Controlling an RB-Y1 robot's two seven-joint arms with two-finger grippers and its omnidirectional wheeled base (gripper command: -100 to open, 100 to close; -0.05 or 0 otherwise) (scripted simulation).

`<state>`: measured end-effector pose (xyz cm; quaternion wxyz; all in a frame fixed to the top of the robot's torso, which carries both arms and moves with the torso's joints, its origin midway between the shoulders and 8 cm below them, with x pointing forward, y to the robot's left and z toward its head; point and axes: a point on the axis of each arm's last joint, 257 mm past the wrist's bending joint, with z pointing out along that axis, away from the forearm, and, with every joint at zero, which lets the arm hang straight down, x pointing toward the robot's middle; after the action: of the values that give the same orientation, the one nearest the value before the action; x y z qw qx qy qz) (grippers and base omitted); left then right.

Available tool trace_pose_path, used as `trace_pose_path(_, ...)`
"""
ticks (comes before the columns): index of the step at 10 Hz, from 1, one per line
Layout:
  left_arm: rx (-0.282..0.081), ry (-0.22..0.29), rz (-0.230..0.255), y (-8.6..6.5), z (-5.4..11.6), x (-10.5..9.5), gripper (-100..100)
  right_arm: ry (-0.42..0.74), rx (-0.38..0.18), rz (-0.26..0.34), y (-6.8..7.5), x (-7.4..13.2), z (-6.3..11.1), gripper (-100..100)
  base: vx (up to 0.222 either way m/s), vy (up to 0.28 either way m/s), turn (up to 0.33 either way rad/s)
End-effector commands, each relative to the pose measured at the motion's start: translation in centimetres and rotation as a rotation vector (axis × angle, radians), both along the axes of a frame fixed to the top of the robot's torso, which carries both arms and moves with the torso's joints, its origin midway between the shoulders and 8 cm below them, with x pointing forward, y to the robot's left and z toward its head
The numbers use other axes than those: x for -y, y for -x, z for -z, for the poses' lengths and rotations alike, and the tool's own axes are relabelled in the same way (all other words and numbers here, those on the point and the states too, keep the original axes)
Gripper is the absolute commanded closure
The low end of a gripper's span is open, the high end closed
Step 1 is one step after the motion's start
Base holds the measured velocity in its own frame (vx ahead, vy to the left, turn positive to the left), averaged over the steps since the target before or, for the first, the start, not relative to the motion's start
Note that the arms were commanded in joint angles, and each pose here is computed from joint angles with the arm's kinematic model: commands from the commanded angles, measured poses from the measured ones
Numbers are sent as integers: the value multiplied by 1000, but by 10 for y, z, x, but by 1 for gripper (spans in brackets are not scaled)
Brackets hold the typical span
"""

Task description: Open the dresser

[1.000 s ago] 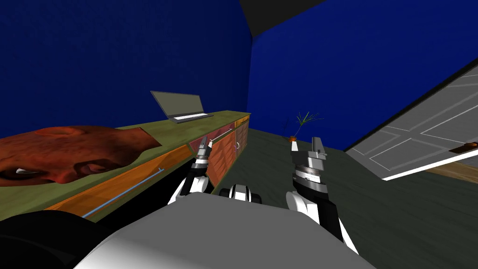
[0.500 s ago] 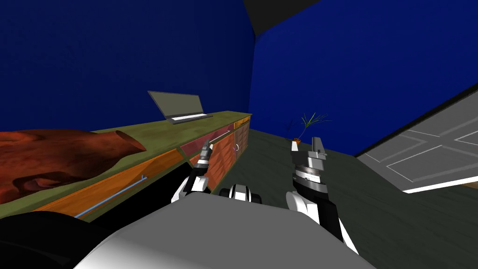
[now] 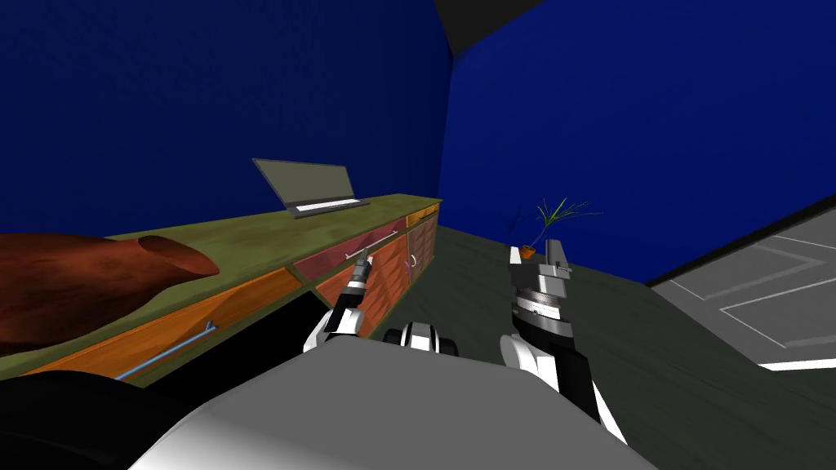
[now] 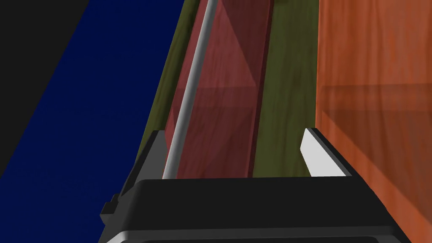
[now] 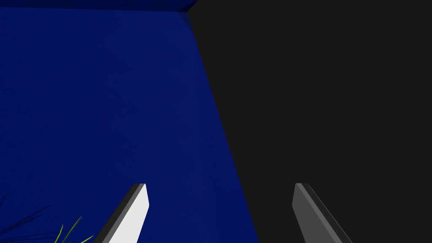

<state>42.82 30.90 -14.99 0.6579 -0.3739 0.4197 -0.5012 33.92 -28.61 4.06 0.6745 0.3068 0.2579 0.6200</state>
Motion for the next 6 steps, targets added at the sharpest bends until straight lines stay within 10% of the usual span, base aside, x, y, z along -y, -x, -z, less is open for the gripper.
trace_pose_path(1,-44,-8,-12,-4,22,-6,-100,0,0,0,0,0,0,0,70,-54,63)
trace_pose_path(6,-108,-24,-32,-11,55,-17,-100,0,0,0,0,0,0,0,74,-83,66)
